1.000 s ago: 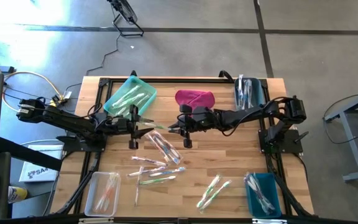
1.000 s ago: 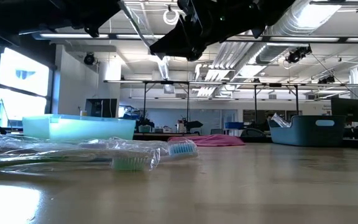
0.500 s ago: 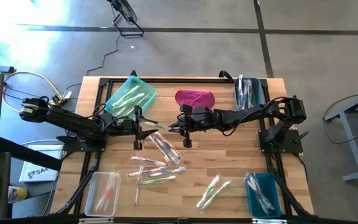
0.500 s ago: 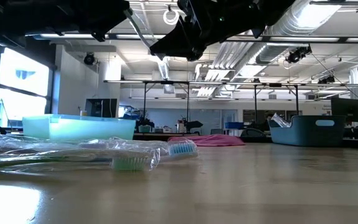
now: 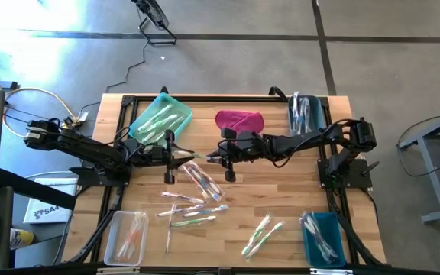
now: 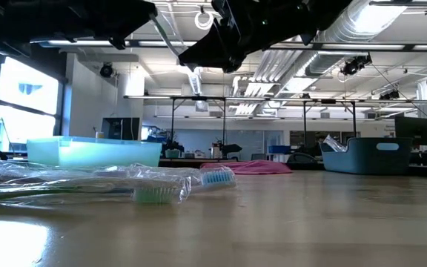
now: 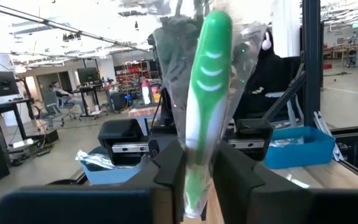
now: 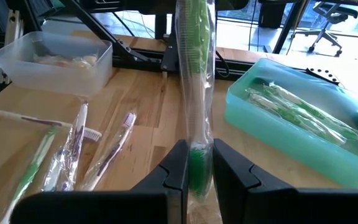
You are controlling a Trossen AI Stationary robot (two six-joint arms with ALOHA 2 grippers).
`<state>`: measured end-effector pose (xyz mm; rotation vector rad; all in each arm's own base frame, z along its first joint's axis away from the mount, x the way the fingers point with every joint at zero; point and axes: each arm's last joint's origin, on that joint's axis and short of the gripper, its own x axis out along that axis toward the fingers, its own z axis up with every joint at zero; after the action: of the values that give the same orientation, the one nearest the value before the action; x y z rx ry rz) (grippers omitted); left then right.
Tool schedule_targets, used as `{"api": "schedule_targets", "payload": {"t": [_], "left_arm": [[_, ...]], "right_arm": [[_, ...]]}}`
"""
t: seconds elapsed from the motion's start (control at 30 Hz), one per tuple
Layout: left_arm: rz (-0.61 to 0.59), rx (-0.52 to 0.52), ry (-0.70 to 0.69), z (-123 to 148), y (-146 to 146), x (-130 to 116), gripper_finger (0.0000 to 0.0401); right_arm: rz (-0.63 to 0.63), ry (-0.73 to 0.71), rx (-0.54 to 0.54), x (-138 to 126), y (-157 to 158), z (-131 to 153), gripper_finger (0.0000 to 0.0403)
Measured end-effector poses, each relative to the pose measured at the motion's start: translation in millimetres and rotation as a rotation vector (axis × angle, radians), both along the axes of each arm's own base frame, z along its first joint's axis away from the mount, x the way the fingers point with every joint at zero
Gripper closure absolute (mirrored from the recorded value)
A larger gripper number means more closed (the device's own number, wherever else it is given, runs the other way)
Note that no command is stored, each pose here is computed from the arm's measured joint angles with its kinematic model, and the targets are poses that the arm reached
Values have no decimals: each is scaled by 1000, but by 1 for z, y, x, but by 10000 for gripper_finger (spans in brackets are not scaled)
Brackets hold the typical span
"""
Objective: Pick & Place Toothbrushes
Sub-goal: Put the green toothbrush to the green bin
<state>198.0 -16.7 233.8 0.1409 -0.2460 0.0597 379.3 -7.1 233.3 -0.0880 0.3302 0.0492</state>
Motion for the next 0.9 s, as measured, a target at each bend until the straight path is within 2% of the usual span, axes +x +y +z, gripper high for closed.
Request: {"api": "schedule_targets", "payload": {"t": [0.13, 0.4, 0.9], "left_arm": [[1, 2, 0, 0, 0, 0, 352], [-1, -6, 0, 0, 0, 0, 353], [1, -12, 17, -2, 0, 0, 357]], "right_arm": [[0, 0, 0, 0, 0, 0, 362], [0, 2, -3, 0, 0, 0, 358], [-8, 19, 2, -3, -1, 2, 194]]}}
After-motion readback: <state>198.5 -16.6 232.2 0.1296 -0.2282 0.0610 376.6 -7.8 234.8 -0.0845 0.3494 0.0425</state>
